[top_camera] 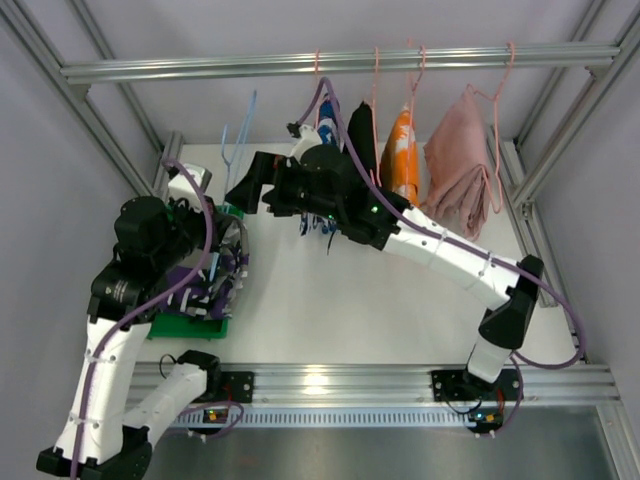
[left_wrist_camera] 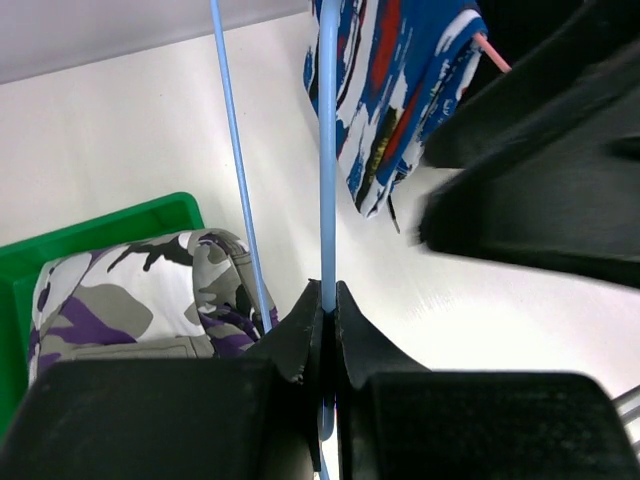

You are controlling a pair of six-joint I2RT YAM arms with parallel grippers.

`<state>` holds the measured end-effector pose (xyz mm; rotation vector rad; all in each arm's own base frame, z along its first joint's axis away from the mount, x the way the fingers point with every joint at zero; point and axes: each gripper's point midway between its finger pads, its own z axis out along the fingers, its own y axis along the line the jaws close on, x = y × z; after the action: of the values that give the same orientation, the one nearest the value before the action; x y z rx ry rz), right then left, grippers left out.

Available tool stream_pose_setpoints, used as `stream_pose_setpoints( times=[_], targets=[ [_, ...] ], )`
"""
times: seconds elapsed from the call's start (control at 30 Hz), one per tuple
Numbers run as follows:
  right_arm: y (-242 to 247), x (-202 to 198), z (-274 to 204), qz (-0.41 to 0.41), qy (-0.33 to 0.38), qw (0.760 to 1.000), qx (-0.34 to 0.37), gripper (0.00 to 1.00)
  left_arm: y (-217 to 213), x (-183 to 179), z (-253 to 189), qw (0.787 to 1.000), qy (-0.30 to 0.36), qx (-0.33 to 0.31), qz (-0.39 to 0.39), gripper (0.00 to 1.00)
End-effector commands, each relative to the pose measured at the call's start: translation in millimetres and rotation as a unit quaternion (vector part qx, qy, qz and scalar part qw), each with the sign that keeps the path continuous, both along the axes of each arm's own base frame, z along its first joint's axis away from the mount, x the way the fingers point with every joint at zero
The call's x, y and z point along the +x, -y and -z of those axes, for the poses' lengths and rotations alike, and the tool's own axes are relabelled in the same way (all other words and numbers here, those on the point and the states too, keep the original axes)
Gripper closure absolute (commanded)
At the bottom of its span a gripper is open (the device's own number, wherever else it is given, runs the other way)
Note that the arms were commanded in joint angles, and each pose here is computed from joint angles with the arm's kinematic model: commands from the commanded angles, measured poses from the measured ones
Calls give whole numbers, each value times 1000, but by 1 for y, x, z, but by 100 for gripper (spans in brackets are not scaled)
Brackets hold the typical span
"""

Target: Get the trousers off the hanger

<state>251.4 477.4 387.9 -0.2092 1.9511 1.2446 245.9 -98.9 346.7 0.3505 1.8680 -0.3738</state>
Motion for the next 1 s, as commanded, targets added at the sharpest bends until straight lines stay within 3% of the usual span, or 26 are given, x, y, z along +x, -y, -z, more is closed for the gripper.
stream_pose_setpoints(
  times=[0.0, 0.3, 0.37, 0.53, 0.67, 0.97],
  targets=[
    [29, -23, -51, -5, 37, 998, 41, 0, -4, -5, -18, 999, 7, -40, -21, 100],
    [73, -77, -107, -98, 159, 978, 90, 1, 24, 27, -65, 992, -11, -123, 15, 100],
    [93, -85, -130, -90, 214, 967, 109, 1, 29, 39, -76, 991, -8, -134, 17, 100],
    [125, -76, -142, -37, 279, 956, 81, 0, 43, 81, -94, 989, -5, -143, 24, 100],
    [162, -51, -138, 26, 274, 960, 53, 0, 56, 107, -95, 992, 9, -126, 18, 100],
    [226, -20, -118, 107, 252, 961, 37, 1, 70, 165, -71, 992, -24, -119, -24, 100]
  ],
)
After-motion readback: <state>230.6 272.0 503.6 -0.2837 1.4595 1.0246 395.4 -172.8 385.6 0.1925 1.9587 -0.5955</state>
